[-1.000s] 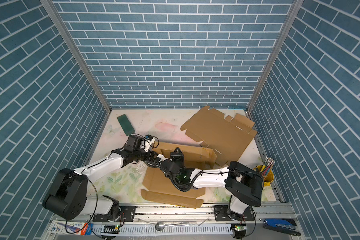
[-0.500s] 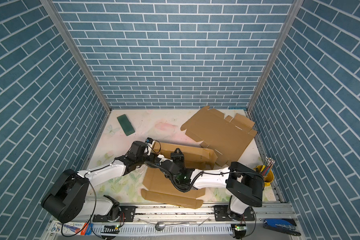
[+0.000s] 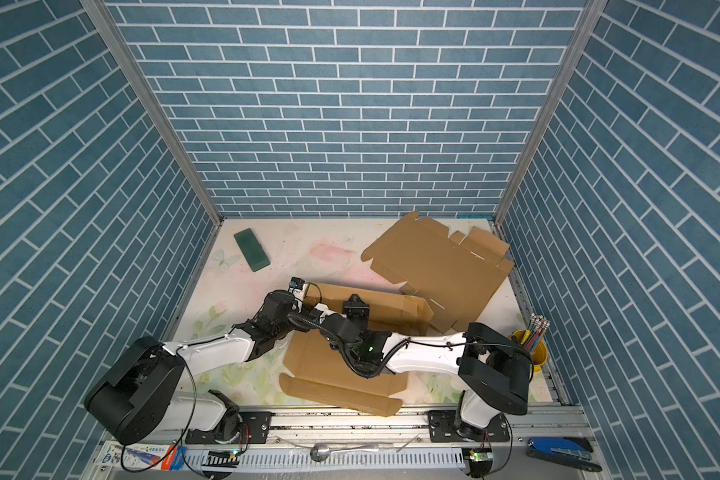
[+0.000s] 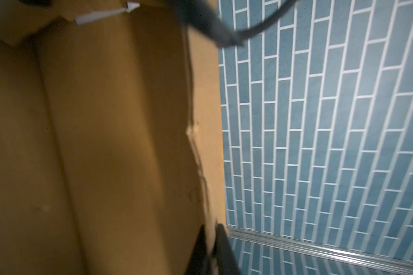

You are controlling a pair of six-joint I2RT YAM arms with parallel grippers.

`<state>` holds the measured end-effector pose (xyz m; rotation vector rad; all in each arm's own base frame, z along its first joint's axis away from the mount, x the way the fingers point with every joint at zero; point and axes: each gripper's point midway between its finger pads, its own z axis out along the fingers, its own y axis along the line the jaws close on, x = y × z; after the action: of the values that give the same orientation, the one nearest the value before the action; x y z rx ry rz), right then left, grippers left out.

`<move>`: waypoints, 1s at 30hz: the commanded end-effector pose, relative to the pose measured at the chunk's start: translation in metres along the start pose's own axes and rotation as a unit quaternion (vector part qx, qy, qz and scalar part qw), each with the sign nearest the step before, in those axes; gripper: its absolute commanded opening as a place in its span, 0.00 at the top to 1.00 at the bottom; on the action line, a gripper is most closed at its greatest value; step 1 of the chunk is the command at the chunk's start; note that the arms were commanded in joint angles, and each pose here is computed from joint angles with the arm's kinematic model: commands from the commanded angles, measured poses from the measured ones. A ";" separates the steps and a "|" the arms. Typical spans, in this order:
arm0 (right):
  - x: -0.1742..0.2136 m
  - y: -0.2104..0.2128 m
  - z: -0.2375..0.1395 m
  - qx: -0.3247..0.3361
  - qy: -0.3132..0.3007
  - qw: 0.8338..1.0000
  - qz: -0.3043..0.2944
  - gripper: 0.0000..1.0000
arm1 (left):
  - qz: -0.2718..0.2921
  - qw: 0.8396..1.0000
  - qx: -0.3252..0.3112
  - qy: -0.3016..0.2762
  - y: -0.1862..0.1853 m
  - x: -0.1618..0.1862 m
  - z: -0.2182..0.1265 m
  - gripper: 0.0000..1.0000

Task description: Fold the paper box

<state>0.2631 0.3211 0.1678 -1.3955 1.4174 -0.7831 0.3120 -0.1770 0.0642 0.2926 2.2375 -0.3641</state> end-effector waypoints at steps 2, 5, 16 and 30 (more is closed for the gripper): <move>-0.003 -0.018 -0.006 -0.101 -0.027 0.986 0.133 0.67 | 0.024 0.996 -0.066 -0.047 0.022 -0.017 -0.008 0.97; 0.000 -0.027 -0.016 -0.175 -0.041 0.957 0.227 0.56 | 0.018 0.993 -0.098 -0.066 0.034 -0.020 -0.012 0.98; 0.052 -0.090 -0.011 -0.222 0.087 0.763 0.601 0.47 | -0.024 0.989 -0.137 -0.049 0.051 0.000 -0.015 0.99; 0.076 -0.071 -0.004 -0.244 0.226 0.633 0.699 0.32 | -0.063 0.985 -0.156 -0.024 0.062 0.030 -0.016 0.98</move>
<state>0.2930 0.2273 0.2203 -0.0915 2.5255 0.2917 0.3153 -0.1269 0.0623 -0.0460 2.1668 -0.1897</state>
